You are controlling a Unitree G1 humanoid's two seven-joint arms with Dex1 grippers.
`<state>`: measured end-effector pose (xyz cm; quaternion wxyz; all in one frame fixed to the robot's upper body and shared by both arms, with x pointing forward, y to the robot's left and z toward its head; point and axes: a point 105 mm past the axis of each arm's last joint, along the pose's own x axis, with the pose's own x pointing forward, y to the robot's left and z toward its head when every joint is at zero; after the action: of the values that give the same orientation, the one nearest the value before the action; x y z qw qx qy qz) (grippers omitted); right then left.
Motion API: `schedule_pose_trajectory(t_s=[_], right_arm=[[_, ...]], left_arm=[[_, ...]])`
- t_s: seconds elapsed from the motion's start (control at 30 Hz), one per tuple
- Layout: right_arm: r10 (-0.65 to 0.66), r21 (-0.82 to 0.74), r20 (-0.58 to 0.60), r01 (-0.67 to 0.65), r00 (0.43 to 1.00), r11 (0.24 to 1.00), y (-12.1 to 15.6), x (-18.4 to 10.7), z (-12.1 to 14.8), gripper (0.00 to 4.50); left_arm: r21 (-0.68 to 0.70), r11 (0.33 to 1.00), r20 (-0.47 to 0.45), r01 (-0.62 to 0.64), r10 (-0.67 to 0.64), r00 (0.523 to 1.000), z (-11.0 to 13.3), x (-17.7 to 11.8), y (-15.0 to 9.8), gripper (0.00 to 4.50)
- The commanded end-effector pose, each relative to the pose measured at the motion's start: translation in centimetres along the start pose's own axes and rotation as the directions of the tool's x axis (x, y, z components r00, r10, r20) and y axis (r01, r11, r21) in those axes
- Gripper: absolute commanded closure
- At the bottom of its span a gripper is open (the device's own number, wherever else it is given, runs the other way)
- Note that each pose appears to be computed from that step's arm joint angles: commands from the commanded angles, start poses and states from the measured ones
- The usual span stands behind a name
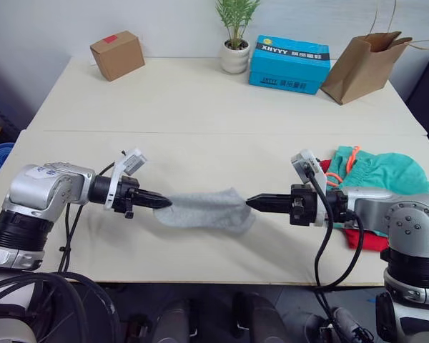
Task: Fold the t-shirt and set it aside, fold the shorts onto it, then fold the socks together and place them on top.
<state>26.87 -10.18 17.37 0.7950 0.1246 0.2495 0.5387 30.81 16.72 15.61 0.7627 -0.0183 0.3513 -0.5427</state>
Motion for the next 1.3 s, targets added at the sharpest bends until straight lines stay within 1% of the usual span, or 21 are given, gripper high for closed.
schedule_pose_trajectory(t_s=[0.03,0.13,0.27,0.4,0.53,0.67,0.77,0.9,0.97,1.0,1.03,1.07,1.1,1.13,1.2,1.3], right_arm=[[0.004,-0.014,0.004,-0.004,1.000,1.000,0.7,0.2,-0.1,4.47],[-0.037,-0.001,0.002,0.037,0.999,0.999,0.2,0.5,-0.7,4.47],[-0.059,0.016,-0.008,0.059,0.998,0.998,0.0,0.4,-1.4,4.47],[-0.076,0.027,-0.016,0.077,0.997,0.997,-0.4,0.0,-1.6,4.47],[-0.097,0.026,-0.004,0.097,0.995,0.995,-0.8,0.0,-1.4,4.47],[-0.101,0.040,-0.009,0.101,0.995,0.994,-1.1,0.3,-1.7,4.47],[-0.102,0.048,-0.017,0.102,0.995,0.994,-1.2,0.5,-2.1,4.47],[-0.145,0.051,-0.009,0.145,0.989,0.988,-2.2,0.7,-2.6,4.47],[-0.125,0.074,0.008,0.124,0.992,0.989,-2.1,0.8,-2.7,4.47],[-0.123,0.069,0.038,0.120,0.992,0.990,-2.1,0.9,-2.4,4.30],[-0.138,0.096,0.075,0.131,0.988,0.987,-2.5,0.8,-2.0,4.10],[-0.132,0.077,0.085,0.126,0.988,0.989,-2.4,0.6,-1.8,3.91],[-0.142,0.052,0.087,0.138,0.986,0.989,-2.5,0.5,-1.7,3.56],[-0.159,0.036,0.087,0.156,0.983,0.987,-2.7,0.3,-1.6,3.21],[-0.192,0.005,0.092,0.192,0.977,0.981,-3.2,-0.1,-1.6,2.59],[-0.227,-0.077,0.098,0.234,0.969,0.969,-3.6,-1.2,-1.4,1.48]], left_arm=[[0.042,0.999,-0.003,-0.002,0.002,1.000,1.3,-0.1,0.2,4.50],[0.046,0.999,-0.014,0.008,-0.008,1.000,1.5,0.4,0.5,4.50],[0.058,0.998,-0.016,0.031,-0.030,0.999,2.2,0.9,0.7,4.50],[0.068,0.997,-0.070,0.044,-0.039,0.997,2.0,1.1,1.1,4.50],[0.065,0.997,-0.055,0.032,-0.029,0.998,2.7,1.5,1.6,4.50],[0.062,0.997,-0.075,0.051,-0.046,0.996,2.3,1.7,1.5,4.50],[0.065,0.997,-0.068,0.040,-0.036,0.997,2.2,1.9,1.7,4.50],[0.079,0.996,-0.014,0.033,-0.032,0.999,2.5,2.3,1.8,4.50],[0.077,0.996,-0.011,0.035,-0.035,0.999,2.1,2.2,1.8,4.50],[0.076,0.995,-0.032,0.062,-0.060,0.998,1.5,2.1,1.4,4.27],[0.082,0.994,-0.046,0.079,-0.075,0.996,0.9,1.9,1.1,4.02],[0.103,0.993,-0.047,0.059,-0.055,0.997,0.7,1.9,1.3,3.83],[0.110,0.993,-0.038,0.042,-0.038,0.999,0.7,1.8,1.5,3.52],[0.133,0.991,-0.015,0.013,-0.012,1.000,1.0,1.8,1.8,3.20],[0.150,0.988,0.077,-0.037,0.025,0.997,2.0,1.7,2.3,2.64],[0.230,0.970,0.190,-0.080,0.035,0.981,3.2,1.2,2.3,1.66]])
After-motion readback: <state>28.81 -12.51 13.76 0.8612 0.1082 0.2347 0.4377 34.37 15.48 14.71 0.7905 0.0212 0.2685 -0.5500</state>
